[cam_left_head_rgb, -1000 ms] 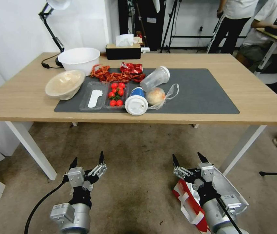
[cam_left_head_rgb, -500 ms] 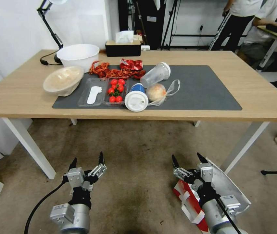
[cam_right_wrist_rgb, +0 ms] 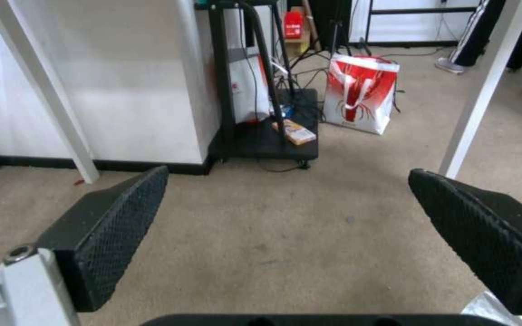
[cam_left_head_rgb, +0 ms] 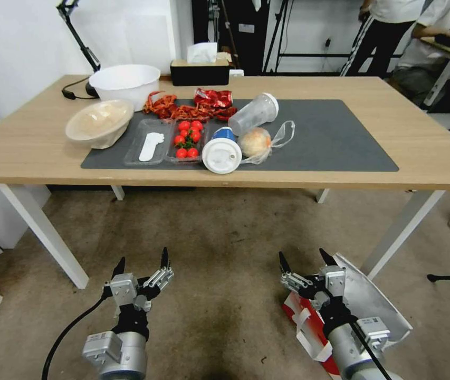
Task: Pick up the food delivery bag from the floor and place it on the table.
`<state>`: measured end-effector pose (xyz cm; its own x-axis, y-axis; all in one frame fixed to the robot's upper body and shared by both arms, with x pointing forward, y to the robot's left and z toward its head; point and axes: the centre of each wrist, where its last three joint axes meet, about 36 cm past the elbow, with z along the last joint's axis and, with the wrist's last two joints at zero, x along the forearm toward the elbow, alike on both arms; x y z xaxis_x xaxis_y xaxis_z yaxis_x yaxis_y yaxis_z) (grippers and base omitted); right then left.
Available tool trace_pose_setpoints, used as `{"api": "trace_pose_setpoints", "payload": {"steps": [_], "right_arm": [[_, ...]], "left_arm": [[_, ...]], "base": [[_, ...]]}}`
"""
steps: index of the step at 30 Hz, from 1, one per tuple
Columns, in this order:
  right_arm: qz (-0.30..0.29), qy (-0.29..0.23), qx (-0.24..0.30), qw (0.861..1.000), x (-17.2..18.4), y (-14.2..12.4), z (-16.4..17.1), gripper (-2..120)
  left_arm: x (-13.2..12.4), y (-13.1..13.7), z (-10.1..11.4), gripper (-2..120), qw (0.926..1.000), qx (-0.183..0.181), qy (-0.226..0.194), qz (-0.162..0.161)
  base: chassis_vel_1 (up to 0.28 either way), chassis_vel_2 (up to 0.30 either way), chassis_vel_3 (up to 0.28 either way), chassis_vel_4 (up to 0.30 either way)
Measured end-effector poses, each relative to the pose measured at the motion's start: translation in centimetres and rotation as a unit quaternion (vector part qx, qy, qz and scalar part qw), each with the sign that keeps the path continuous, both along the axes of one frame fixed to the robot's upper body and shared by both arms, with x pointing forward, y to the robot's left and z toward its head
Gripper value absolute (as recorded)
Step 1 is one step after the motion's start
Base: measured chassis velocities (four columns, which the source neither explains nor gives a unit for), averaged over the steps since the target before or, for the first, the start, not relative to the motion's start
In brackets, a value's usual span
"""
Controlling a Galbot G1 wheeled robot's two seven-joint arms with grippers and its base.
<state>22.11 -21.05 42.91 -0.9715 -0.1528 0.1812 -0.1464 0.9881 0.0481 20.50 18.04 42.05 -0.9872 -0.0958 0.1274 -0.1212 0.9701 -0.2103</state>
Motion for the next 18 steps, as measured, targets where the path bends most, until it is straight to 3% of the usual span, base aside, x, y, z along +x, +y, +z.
{"api": "trace_pose_setpoints", "payload": {"steps": [18], "right_arm": [[0.001, 0.002, 0.000, 1.000, 0.02, -0.09, -0.20, 100]], "left_arm": [[0.07, -0.07, -0.26, 100, 1.0000, 0.000, 0.003, -0.001]], "base": [[0.000, 0.000, 0.000, 0.000]]}}
